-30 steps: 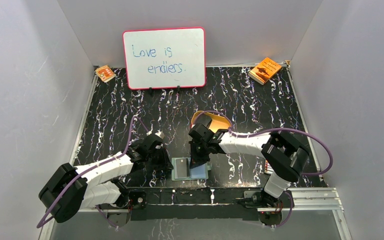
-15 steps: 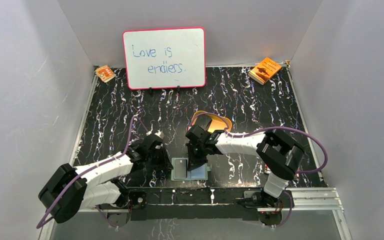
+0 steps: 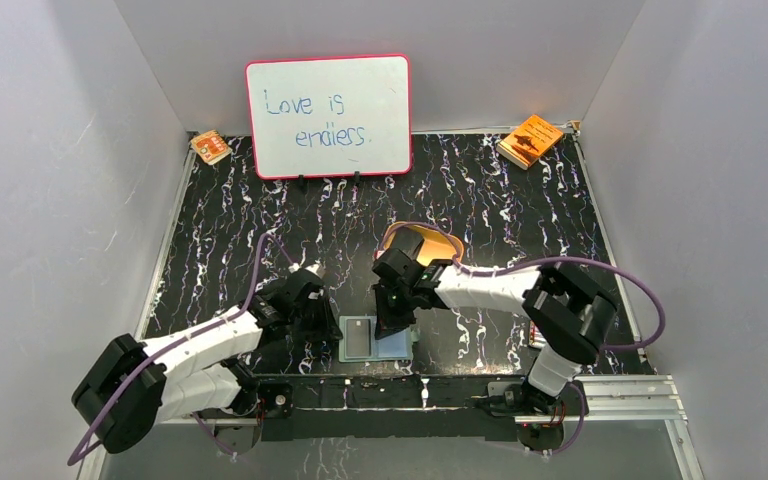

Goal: Put the credit cards into the card holder
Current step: Insert the credit card into the card holder, then pick up the credit card from the storage box.

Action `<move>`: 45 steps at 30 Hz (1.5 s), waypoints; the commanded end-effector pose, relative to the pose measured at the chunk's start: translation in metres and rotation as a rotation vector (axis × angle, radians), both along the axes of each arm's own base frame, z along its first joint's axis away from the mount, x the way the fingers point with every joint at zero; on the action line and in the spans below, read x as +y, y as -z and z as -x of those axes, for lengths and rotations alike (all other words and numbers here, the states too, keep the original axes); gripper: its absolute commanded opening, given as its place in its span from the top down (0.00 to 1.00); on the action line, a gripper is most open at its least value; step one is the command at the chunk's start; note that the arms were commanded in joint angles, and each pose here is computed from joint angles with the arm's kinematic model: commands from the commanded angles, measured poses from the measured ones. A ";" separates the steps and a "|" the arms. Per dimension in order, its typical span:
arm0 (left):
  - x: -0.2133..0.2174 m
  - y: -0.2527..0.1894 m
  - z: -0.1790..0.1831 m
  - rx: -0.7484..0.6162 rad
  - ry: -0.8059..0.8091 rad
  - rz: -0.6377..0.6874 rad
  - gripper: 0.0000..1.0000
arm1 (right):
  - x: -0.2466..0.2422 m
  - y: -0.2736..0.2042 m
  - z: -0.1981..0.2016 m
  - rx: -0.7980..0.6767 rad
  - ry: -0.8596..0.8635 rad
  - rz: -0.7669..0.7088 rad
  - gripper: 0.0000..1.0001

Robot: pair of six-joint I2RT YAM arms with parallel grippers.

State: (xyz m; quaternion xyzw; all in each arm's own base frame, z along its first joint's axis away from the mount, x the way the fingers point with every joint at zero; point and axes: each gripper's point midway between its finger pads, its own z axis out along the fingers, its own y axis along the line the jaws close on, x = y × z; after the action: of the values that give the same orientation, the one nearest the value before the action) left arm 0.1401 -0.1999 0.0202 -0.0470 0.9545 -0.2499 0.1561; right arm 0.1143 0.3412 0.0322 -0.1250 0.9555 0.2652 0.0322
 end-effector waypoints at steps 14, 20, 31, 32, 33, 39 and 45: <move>0.026 -0.107 -0.037 -0.275 -0.136 -0.035 0.16 | -0.081 -0.141 -0.135 -0.448 0.302 -0.194 0.34; 0.028 -0.113 -0.035 -0.326 -0.192 0.054 0.15 | -0.096 -0.123 -0.180 -0.435 0.374 -0.261 0.33; 0.033 -0.106 -0.025 -0.288 -0.196 0.049 0.15 | -0.085 -0.071 -0.217 -0.332 0.460 -0.220 0.25; 0.033 -0.105 -0.025 -0.281 -0.197 0.045 0.15 | -0.086 -0.066 -0.221 -0.325 0.467 -0.197 0.25; 0.033 -0.104 -0.025 -0.276 -0.197 0.044 0.15 | -0.086 -0.060 -0.223 -0.312 0.468 -0.178 0.25; 0.033 -0.100 -0.023 -0.263 -0.196 0.035 0.15 | -0.082 -0.043 -0.232 -0.276 0.456 -0.135 0.24; 0.034 -0.097 -0.024 -0.255 -0.199 0.022 0.15 | -0.082 -0.022 -0.231 -0.222 0.458 -0.091 0.30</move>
State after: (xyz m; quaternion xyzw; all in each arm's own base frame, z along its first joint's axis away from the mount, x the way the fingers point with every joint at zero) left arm 0.1661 -0.1698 0.1232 -0.1088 0.9097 -0.2606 0.3046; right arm 0.3361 0.2564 0.0521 0.0645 0.9362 0.2806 0.2015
